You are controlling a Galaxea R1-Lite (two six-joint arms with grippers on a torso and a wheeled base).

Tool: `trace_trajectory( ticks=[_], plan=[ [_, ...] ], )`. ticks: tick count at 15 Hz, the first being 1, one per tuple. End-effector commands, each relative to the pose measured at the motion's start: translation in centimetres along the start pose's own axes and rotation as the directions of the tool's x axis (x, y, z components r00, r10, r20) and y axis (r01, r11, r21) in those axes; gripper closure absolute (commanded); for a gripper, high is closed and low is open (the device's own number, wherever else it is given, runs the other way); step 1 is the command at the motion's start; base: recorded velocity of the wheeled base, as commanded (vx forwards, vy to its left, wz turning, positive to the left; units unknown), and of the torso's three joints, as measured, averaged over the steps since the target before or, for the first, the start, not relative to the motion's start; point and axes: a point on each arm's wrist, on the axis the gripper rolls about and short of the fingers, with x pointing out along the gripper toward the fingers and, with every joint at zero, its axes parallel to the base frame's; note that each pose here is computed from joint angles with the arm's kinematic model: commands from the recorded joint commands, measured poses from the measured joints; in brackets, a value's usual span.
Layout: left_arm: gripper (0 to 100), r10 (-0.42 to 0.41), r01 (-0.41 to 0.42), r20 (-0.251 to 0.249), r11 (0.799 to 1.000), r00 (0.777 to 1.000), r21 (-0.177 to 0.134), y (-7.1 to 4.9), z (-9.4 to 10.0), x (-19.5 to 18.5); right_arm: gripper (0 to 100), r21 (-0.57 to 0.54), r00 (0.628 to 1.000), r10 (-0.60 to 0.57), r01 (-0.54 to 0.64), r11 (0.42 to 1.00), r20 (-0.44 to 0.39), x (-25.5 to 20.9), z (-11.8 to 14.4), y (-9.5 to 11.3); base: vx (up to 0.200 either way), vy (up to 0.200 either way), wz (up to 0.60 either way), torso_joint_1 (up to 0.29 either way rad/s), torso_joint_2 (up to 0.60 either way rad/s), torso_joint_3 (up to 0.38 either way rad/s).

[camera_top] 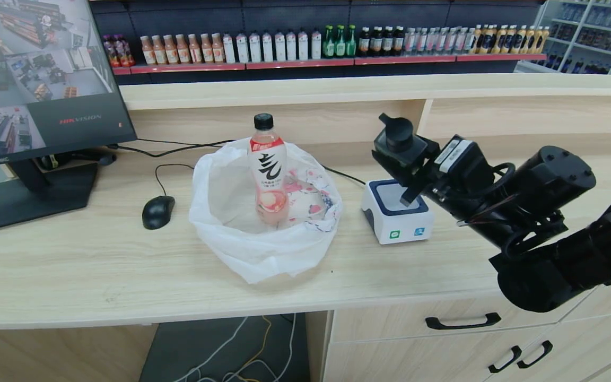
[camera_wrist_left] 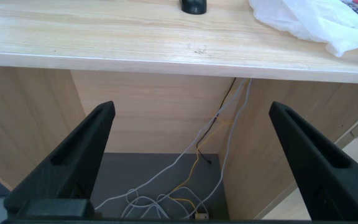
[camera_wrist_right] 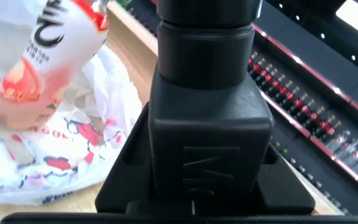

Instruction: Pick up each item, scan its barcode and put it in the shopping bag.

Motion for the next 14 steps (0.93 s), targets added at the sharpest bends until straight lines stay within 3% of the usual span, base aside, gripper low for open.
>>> trace_trajectory(
  ticks=[1,5,8,12,14],
  plan=[
    [0,0.001,-0.001,0.000,1.000,1.000,-0.001,0.0,0.0,0.0,100,0.043,0.998,-0.050,0.049,0.998,0.037,0.1,2.7,-0.7,0.000,0.000,0.00,0.000,0.00,0.000],
    [0,0.001,-0.001,0.000,1.000,1.000,-0.001,0.0,0.0,0.0,100,0.223,0.993,-0.116,0.115,0.968,-0.009,-1.0,4.5,-0.8,0.000,0.000,0.00,0.000,0.00,0.000],
    [0,0.001,-0.001,0.000,1.000,1.000,-0.001,0.0,0.0,0.0,100,0.361,0.994,-0.093,0.109,0.926,-0.062,-3.5,5.3,-0.2,0.000,0.000,0.00,0.000,0.00,0.000],
    [0,-0.001,0.001,0.000,1.000,1.000,-0.001,0.0,0.0,0.0,100,0.453,0.995,-0.072,0.097,0.886,-0.072,-5.3,6.7,0.1,0.000,0.000,0.00,0.000,0.00,0.000],
    [0,-0.001,0.001,0.000,1.000,1.000,-0.001,0.0,0.0,0.0,100,0.497,0.987,-0.097,0.149,0.855,-0.129,-6.6,7.1,0.5,0.000,0.000,0.00,0.000,0.00,0.000]
  ],
)
